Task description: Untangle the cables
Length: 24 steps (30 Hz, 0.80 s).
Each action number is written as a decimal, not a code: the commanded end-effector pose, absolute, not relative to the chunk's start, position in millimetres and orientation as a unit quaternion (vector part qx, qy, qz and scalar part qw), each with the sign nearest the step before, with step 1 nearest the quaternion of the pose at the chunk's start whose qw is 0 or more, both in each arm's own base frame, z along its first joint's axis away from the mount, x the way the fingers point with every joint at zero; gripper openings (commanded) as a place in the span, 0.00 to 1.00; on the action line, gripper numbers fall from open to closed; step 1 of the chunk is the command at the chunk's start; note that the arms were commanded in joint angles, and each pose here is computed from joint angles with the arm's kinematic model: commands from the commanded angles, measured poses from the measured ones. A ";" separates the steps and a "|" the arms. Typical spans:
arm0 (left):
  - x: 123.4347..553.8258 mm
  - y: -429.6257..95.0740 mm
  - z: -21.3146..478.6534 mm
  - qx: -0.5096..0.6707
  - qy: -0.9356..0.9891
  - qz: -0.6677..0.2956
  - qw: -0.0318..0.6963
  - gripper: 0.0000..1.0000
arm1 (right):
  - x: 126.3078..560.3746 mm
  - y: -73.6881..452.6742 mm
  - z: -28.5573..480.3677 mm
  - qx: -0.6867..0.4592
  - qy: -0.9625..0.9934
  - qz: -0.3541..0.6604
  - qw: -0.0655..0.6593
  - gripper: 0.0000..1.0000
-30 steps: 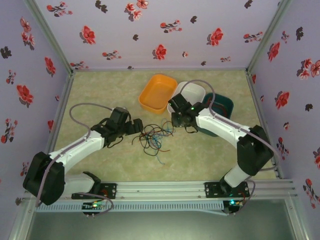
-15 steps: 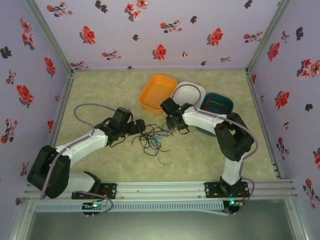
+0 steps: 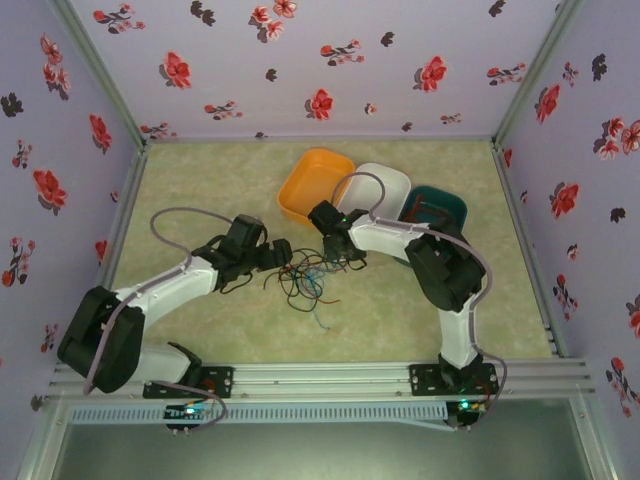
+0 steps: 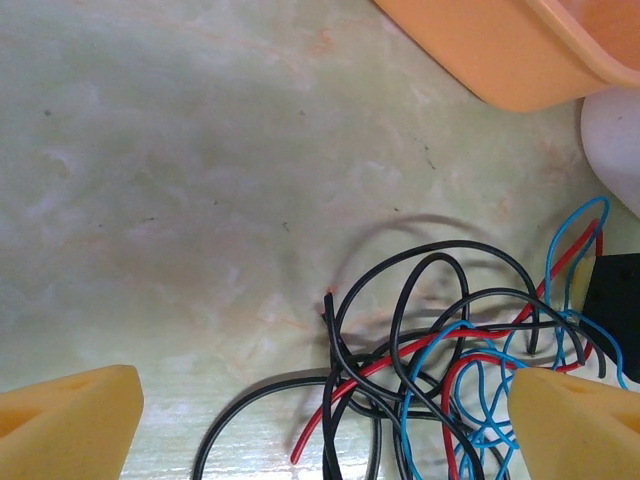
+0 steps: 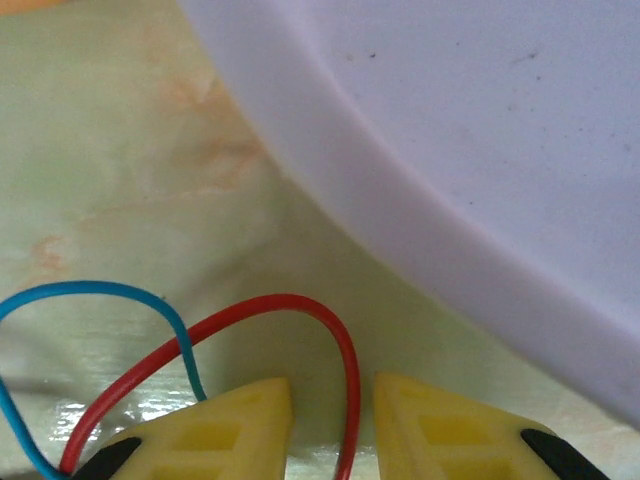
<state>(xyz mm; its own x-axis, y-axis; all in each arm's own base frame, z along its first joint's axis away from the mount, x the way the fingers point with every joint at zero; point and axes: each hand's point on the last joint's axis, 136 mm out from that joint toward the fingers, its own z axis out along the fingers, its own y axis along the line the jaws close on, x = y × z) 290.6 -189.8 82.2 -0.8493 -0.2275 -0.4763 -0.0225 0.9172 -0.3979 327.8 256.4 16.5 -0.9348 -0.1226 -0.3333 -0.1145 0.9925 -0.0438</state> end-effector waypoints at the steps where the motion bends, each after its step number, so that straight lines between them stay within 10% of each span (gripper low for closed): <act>1: 291.5 -190.2 78.2 -0.069 0.943 -0.196 0.261 0.95 | 329.5 262.8 2.5 -0.052 0.985 -0.010 0.164 0.25; 9: 292.5 -190.9 74.5 -0.073 0.944 -0.195 0.255 0.95 | 315.5 289.1 2.0 -0.056 0.987 0.044 0.144 0.00; 24: 289.7 -186.5 69.7 -0.062 0.945 -0.190 0.258 0.94 | 321.8 294.4 120.6 -0.097 0.942 0.019 0.320 0.00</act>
<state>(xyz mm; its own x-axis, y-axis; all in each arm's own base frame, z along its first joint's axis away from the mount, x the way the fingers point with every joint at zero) 288.7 -187.1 68.8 -0.8627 -0.2256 -0.4525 -0.0386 0.9217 -0.3859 312.9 299.7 80.6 -0.8480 -0.1835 -0.4971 -0.2029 0.9791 -0.0152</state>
